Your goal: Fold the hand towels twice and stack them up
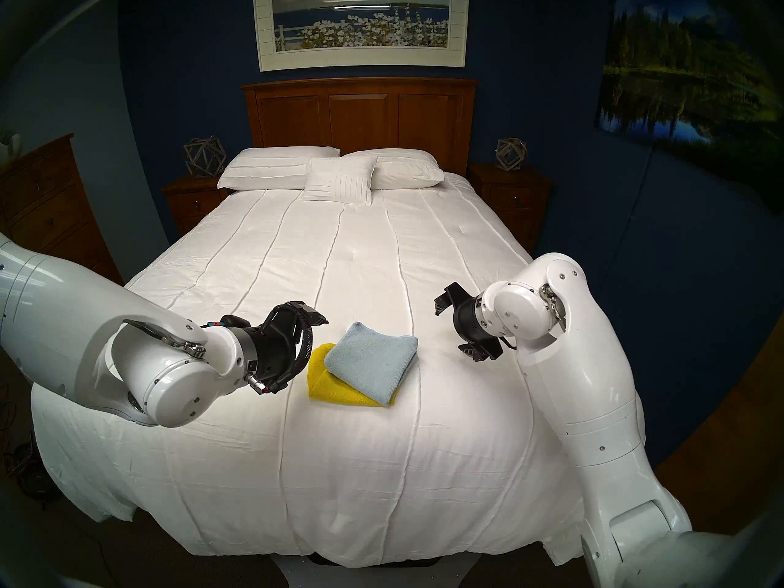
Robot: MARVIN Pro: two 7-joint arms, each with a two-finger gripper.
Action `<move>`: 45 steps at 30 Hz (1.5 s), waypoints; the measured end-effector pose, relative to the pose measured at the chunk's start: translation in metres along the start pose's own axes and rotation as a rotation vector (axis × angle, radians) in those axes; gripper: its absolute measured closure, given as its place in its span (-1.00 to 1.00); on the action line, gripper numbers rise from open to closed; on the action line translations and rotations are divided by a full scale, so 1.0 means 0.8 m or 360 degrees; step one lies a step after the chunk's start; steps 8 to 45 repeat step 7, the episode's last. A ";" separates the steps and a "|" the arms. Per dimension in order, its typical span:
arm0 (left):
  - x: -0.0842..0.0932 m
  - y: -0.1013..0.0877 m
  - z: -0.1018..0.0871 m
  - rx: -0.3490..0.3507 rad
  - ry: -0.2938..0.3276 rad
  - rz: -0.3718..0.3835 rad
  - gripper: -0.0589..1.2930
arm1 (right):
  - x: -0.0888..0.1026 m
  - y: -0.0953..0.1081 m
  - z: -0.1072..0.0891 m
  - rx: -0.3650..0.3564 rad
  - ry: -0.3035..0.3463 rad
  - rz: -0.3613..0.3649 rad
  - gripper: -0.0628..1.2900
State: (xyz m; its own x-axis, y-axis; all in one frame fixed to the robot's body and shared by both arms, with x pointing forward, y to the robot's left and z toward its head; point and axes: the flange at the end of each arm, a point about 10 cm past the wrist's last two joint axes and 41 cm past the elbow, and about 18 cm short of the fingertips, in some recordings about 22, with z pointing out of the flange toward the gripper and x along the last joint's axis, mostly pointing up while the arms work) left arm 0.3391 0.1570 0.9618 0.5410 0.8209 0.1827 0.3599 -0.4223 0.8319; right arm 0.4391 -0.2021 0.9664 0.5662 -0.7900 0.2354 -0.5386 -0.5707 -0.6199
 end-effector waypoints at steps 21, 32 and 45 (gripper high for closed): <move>0.000 0.001 0.001 -0.0004 -0.0002 0.0009 -0.91 | 0.000 -0.001 0.000 0.0002 0.0001 0.0007 -0.85; 0.000 0.001 0.001 -0.0004 -0.0002 0.0009 -0.91 | 0.000 -0.001 0.000 0.0002 0.0001 0.0007 -0.85; 0.000 0.001 0.001 -0.0004 -0.0002 0.0009 -0.91 | 0.000 -0.001 0.000 0.0002 0.0001 0.0007 -0.85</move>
